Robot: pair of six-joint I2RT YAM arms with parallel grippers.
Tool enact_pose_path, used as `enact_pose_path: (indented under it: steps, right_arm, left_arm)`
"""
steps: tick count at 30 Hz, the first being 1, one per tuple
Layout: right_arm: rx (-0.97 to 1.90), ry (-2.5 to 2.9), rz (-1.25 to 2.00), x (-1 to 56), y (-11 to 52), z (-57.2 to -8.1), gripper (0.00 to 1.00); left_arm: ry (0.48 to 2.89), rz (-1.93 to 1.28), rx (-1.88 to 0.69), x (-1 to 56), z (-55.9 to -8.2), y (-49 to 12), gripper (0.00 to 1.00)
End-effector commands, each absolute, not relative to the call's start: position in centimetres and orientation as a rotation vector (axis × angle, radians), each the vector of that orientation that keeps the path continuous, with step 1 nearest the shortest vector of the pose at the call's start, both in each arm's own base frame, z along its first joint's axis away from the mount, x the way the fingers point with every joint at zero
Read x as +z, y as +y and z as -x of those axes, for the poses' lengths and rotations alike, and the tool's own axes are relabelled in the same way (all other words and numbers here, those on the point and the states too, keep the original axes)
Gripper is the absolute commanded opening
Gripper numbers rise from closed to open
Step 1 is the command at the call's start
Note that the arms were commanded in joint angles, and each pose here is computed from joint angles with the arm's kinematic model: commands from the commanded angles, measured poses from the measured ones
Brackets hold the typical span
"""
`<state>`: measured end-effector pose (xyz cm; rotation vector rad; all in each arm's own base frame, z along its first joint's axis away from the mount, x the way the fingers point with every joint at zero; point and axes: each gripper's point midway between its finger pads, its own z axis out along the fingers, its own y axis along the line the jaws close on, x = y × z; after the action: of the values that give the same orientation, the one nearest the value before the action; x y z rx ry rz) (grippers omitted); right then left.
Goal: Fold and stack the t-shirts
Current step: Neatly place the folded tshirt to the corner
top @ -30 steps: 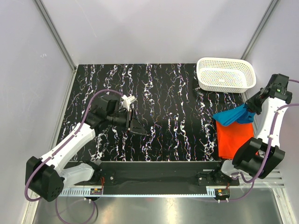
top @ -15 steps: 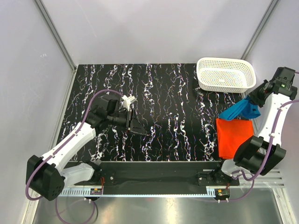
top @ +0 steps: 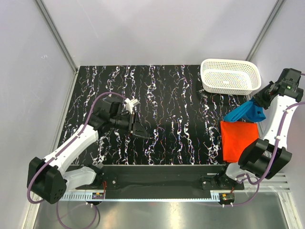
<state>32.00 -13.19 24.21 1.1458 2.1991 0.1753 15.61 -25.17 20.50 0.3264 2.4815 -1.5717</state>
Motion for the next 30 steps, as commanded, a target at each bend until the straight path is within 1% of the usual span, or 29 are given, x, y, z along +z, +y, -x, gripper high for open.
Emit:
enact_pose_path:
  steps: [1, 4, 11, 17, 30]
  right_arm:
    - [0.241, 2.123, -1.122, 26.2, -13.2, -33.5, 0.0]
    - [0.282, 2.103, -1.134, 26.5, -13.0, -34.1, 0.0]
    - [0.338, 2.109, -1.181, 24.7, -12.7, -34.5, 0.0]
    - [0.309, 2.111, -1.18, 24.5, -13.4, -34.4, 0.0]
    - [0.257, 2.162, -1.207, 22.0, -14.1, -31.9, 0.0]
  left_arm:
    - [2.438, -0.377, -1.61, 21.1, -15.8, -25.4, 0.34]
    - [2.438, -0.377, -1.613, 21.0, -15.8, -25.4, 0.34]
    - [2.439, -0.375, -1.612, 20.9, -15.7, -25.3, 0.34]
    - [2.444, -0.366, -1.613, 20.8, -16.0, -25.3, 0.34]
    - [2.462, -0.355, -1.619, 20.3, -16.0, -25.3, 0.34]
